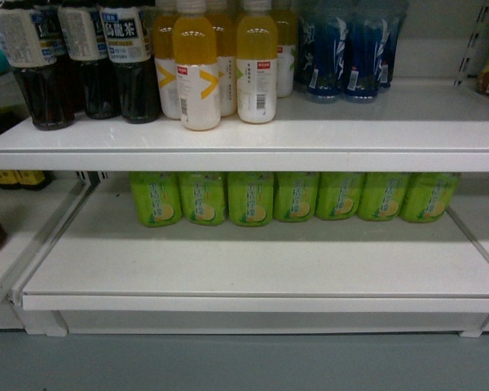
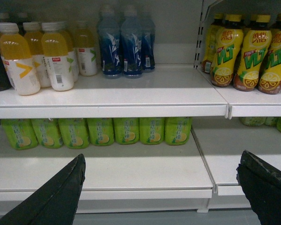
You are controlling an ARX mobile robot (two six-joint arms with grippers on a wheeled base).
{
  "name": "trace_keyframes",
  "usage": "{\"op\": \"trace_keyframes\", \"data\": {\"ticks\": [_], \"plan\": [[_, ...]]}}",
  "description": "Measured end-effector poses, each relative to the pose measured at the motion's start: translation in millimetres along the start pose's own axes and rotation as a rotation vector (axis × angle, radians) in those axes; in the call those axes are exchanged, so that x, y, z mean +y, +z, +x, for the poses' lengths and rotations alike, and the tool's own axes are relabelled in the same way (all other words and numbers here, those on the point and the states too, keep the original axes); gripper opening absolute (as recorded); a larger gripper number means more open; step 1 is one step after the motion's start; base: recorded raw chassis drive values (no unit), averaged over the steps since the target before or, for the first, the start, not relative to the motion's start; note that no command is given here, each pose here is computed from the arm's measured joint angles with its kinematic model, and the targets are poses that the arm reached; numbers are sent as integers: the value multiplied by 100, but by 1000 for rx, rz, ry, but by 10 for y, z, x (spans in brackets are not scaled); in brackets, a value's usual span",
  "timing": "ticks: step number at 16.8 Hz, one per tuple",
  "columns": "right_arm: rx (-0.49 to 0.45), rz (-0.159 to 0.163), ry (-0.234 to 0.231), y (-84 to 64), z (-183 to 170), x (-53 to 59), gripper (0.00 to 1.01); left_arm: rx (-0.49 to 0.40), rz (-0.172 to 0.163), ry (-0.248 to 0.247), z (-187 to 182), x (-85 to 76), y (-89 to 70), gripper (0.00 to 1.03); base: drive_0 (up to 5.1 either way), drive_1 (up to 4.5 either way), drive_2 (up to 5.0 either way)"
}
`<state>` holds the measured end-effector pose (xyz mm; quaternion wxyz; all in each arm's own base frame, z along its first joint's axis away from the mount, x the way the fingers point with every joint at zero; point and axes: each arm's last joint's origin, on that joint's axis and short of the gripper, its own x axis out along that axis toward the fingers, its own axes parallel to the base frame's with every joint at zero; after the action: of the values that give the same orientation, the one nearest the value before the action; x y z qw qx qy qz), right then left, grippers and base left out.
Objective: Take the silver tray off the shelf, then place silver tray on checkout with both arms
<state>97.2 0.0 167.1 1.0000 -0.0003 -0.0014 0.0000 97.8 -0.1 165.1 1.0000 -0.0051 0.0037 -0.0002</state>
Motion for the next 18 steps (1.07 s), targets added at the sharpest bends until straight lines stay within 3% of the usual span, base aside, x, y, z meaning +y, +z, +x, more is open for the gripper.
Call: {"op": "trace_keyframes", "data": {"ticks": [18], "plan": [[-3,0,0,3,0,0,98,-3,10,0,0,0,3,98,0,0,0]]}}
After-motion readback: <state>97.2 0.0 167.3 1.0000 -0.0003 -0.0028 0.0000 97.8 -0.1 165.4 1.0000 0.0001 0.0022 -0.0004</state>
